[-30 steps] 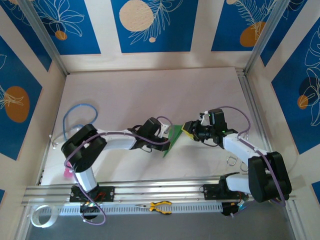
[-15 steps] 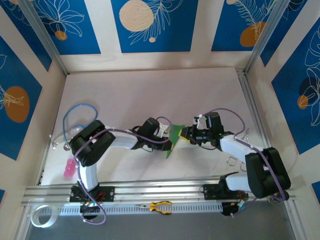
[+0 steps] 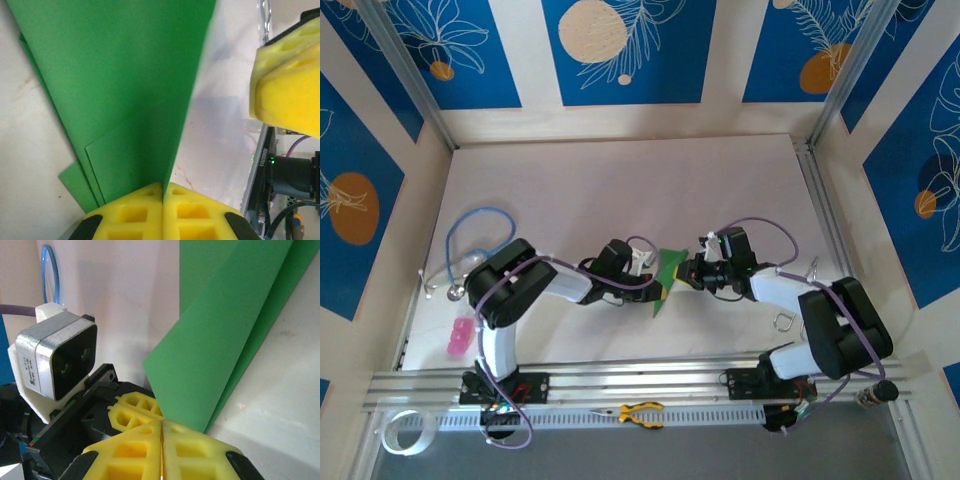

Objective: Fold a paper plane with a square sheet of paper (pick it up from the middle)
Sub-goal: Fold the wing for the fifth time at the center of the table.

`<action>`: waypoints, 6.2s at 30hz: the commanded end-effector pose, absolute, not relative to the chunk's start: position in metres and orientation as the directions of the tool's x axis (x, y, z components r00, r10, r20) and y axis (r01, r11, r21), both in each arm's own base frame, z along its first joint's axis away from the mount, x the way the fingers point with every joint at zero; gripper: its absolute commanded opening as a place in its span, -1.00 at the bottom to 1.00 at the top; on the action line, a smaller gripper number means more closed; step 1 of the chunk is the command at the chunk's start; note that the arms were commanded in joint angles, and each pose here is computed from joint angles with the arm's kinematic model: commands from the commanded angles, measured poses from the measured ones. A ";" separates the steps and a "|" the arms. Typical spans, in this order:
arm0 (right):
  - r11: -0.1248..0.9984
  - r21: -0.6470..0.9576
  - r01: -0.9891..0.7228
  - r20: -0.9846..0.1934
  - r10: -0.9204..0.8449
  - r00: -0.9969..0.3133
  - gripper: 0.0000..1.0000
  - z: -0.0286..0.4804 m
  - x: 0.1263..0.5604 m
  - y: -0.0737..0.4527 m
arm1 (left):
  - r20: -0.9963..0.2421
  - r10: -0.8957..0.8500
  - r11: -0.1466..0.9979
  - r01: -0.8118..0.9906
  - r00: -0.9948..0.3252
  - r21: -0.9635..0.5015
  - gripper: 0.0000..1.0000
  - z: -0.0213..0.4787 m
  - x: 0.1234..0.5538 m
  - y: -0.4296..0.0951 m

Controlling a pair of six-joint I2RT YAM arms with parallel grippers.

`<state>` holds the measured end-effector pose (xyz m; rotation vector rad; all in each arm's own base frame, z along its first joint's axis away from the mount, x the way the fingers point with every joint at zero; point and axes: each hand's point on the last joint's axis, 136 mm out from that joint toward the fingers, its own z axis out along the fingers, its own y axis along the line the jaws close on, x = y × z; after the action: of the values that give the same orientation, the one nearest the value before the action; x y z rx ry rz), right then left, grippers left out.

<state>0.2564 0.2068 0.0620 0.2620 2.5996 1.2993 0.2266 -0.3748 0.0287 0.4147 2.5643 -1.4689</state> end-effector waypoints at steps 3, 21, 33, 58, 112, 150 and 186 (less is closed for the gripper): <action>0.576 0.816 0.047 -0.129 0.262 -0.956 -0.84 0.065 0.266 0.211 | -0.229 0.138 0.452 0.267 -0.964 -0.851 -1.00 0.025 0.230 -0.373; 0.540 0.840 0.056 -0.114 0.275 -0.955 -0.88 0.063 0.279 0.212 | -0.152 0.098 0.428 0.180 -0.984 -0.886 -1.00 0.024 0.234 -0.372; 0.517 0.855 0.043 -0.106 0.254 -0.961 -0.90 0.061 0.281 0.218 | -0.110 0.057 0.418 0.124 -0.992 -0.900 -1.00 0.019 0.236 -0.368; 0.515 0.855 0.057 -0.094 0.263 -0.960 -0.92 0.051 0.299 0.213 | -0.024 0.006 0.494 0.024 -1.000 -0.869 -1.00 0.000 0.236 -0.355; 0.591 0.801 0.101 -0.037 0.216 -0.976 -0.93 0.012 0.298 0.220 | 0.088 -0.046 0.533 -0.099 -0.995 -0.841 -1.00 -0.022 0.236 -0.343; 0.681 0.710 0.176 0.027 0.223 -0.974 -0.96 -0.007 0.289 0.216 | 0.084 0.220 0.630 0.076 -0.972 -0.773 -0.82 0.001 0.194 -0.339; 0.700 0.691 0.182 0.032 0.221 -0.975 -0.97 -0.009 0.287 0.213 | -0.115 0.160 0.605 0.189 -0.980 -0.773 -0.40 0.049 0.225 -0.355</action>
<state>0.2987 0.2259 0.0151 0.2763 2.7485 1.2716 0.2145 -0.3497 0.0381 0.3338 2.8512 -1.3498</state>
